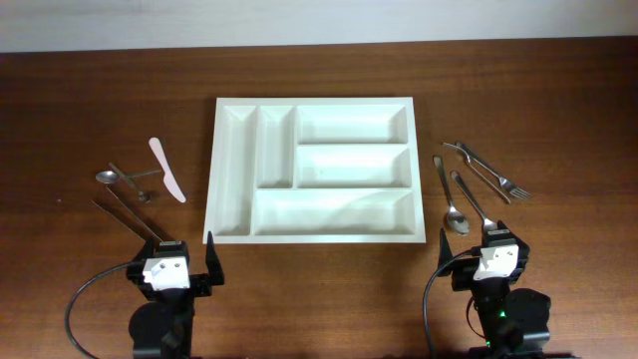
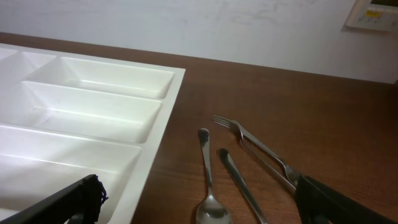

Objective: Pack container

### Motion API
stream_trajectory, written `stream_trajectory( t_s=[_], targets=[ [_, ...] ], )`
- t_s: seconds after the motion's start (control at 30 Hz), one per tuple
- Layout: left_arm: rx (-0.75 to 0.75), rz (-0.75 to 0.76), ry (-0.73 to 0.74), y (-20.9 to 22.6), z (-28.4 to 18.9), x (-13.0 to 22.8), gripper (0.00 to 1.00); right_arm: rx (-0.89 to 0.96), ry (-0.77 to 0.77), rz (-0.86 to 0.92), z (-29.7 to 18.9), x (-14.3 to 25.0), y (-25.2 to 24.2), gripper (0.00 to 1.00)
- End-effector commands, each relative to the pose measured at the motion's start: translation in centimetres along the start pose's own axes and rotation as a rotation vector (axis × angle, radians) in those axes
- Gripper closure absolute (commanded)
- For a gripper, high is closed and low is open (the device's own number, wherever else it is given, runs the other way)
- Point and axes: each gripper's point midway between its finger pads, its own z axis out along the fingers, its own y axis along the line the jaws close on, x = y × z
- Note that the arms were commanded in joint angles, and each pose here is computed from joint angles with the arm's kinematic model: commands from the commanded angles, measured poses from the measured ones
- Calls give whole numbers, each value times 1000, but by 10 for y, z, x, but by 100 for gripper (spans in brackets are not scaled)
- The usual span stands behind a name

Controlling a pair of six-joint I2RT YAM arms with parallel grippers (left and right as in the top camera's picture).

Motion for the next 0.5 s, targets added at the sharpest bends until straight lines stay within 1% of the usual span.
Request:
stream_trajectory(
  t_s=[0.0, 0.27, 0.33, 0.47],
  targets=[
    [9, 14, -7, -1, 0, 0, 1, -12, -7, 7, 0, 1, 2, 1],
    [9, 14, -7, -1, 0, 0, 1, -11, -11, 7, 0, 0, 2, 1],
    [9, 14, -7, -1, 0, 0, 1, 24, -13, 7, 0, -1, -4, 1],
    [9, 14, -7, -1, 0, 0, 1, 52, -74, 16, -1, -16, -9, 1]
  ],
)
